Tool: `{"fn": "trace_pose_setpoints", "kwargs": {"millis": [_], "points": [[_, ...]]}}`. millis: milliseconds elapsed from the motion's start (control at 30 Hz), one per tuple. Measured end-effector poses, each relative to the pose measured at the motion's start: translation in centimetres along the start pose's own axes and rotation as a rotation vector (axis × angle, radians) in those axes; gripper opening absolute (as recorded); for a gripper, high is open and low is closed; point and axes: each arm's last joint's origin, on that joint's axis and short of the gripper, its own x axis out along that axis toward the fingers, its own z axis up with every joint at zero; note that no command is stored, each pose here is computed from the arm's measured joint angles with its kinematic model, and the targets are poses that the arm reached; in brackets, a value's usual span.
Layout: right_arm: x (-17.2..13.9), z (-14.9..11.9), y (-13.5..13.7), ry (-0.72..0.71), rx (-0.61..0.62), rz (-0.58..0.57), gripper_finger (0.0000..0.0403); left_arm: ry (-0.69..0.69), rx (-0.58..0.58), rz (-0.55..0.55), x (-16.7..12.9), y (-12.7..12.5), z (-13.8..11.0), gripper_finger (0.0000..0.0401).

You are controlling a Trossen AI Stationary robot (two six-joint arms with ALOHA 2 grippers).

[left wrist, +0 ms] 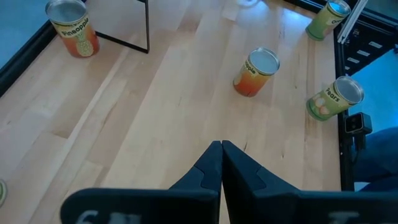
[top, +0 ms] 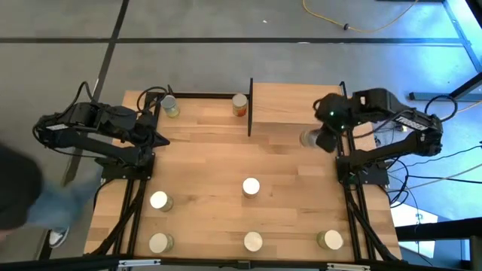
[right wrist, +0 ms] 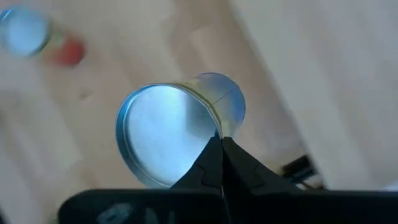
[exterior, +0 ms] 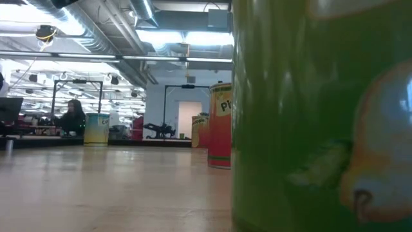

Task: Pick and place cans onto a shelf
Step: Put the canned peas on the shelf

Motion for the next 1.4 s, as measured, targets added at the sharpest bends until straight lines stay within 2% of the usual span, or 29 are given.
{"fn": "trace_pose_setpoints", "kwargs": {"millis": [300, 533, 900, 1133, 1400], "points": [[0.0, 1.0, -4.1, -0.032, 0.219, -0.136, 0.0, -0.001, 0.0, 0.001, 0.0, 0.0, 0.0, 0.0], [1.2, 2.5, -7.4, -0.031, 0.301, -0.199, 0.0, -0.021, 0.0, 0.049, 0.0, 0.1, 0.1, 0.0], [4.9, 4.8, -10.5, 0.123, 0.251, -0.192, 0.0, -0.021, -0.001, 0.049, 0.0, 0.1, 0.1, 0.0], [5.4, 5.4, -11.0, 0.11, 0.208, -0.243, 0.0002, -0.021, -0.002, 0.049, 0.0, 0.1, 0.1, 0.0], [5.3, 5.4, -11.0, 0.101, 0.214, -0.254, 0.004, -0.021, -0.003, 0.049, 0.0, 0.1, 0.1, 0.0]]}}
